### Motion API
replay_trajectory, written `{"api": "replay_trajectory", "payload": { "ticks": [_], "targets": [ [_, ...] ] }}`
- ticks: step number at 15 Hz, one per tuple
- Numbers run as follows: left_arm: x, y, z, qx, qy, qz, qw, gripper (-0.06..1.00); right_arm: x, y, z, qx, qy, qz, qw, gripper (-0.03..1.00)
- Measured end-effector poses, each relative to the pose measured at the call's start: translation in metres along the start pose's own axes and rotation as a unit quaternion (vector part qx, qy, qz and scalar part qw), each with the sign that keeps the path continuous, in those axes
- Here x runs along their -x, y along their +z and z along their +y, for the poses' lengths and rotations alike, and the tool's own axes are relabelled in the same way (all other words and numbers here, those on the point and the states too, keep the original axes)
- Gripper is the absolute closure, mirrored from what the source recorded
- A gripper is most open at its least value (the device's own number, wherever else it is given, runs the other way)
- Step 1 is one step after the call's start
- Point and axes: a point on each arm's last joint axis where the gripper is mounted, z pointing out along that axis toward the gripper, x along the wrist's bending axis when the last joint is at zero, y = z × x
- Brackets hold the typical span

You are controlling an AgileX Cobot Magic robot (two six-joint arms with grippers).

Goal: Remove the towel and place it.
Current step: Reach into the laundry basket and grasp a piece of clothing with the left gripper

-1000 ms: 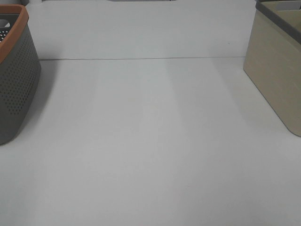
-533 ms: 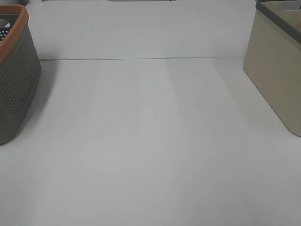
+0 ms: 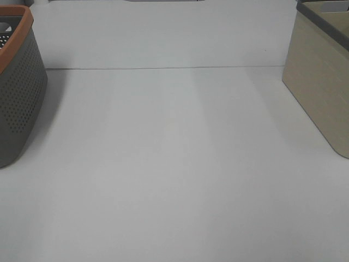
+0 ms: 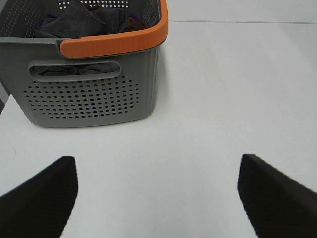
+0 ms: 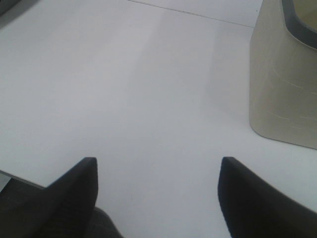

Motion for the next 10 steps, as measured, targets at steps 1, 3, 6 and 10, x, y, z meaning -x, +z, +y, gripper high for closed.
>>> {"api": "replay_trajectory", "payload": {
  "ticks": [1, 3, 6, 10],
  "targets": [
    [0.0, 0.0, 0.0, 0.0, 0.0, 0.0, 1.0, 0.13, 0.0, 0.0, 0.0, 0.0, 0.0, 0.0, 1.0, 0.28],
    [0.0, 0.0, 0.0, 0.0, 0.0, 0.0, 1.0, 0.13, 0.0, 0.0, 0.0, 0.0, 0.0, 0.0, 1.0, 0.28],
    [0.0, 0.0, 0.0, 0.0, -0.003, 0.0, 1.0, 0.13, 0.0, 0.0, 0.0, 0.0, 0.0, 0.0, 1.0, 0.28],
    [0.0, 0.0, 0.0, 0.0, -0.003, 0.0, 1.0, 0.15, 0.0, 0.0, 0.0, 0.0, 0.0, 0.0, 1.0, 0.28]
  ]
}}
